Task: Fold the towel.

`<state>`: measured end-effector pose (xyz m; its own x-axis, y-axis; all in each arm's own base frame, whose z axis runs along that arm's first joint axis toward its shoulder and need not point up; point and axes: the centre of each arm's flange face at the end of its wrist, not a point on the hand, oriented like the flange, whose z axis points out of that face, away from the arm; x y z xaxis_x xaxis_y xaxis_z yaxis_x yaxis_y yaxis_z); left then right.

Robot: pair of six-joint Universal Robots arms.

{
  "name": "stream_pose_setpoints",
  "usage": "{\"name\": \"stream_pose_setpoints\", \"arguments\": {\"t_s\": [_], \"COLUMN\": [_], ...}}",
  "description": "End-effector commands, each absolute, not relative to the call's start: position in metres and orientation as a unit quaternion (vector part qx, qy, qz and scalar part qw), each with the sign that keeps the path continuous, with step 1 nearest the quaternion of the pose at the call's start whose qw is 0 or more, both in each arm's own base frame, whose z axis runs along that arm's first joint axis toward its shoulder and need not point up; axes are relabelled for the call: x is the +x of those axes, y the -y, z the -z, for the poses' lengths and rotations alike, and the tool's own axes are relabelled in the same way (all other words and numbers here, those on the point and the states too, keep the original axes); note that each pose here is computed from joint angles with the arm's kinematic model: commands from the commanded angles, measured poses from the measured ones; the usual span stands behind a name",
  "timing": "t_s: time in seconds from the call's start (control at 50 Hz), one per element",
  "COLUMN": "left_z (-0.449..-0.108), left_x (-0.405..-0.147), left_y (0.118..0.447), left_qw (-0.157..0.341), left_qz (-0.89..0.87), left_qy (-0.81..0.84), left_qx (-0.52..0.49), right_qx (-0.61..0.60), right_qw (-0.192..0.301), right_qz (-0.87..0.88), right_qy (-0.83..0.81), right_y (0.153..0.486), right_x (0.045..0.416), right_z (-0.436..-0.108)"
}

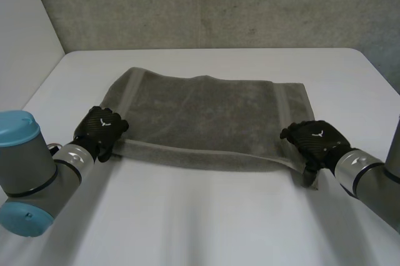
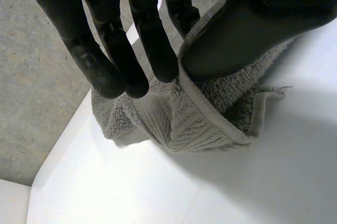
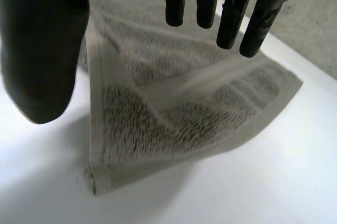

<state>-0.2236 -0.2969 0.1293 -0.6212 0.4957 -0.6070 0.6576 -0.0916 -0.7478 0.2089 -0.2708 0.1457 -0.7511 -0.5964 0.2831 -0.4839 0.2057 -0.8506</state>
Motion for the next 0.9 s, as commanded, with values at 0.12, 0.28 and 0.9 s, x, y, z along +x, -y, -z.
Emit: {"name": "stream_pose_setpoints", "arguments": {"t_s": [0.12, 0.28, 0.9], "left_z": [-0.130, -0.131, -0.185], "left_x": [-0.223, -0.223, -0.200], "left_y": [0.299, 0.301, 0.329], "left_qw": [0.069, 0.072, 0.150], "left_qz": [0.603, 0.610, 0.674], "left_qy": [-0.669, -0.664, -0.631], "left_qx": [0.428, 0.426, 0.354], "right_qx": [-0.349, -0.363, -0.336], "right_qw": [0.020, 0.005, -0.034], "right_qz": [0.522, 0.557, 0.622], "right_qy": [-0.778, -0.747, -0.706], "right_y": [0.288, 0.281, 0.285], "right_x": [0.203, 0.203, 0.186], "right_z": [-0.134, -0.164, -0.216]}}
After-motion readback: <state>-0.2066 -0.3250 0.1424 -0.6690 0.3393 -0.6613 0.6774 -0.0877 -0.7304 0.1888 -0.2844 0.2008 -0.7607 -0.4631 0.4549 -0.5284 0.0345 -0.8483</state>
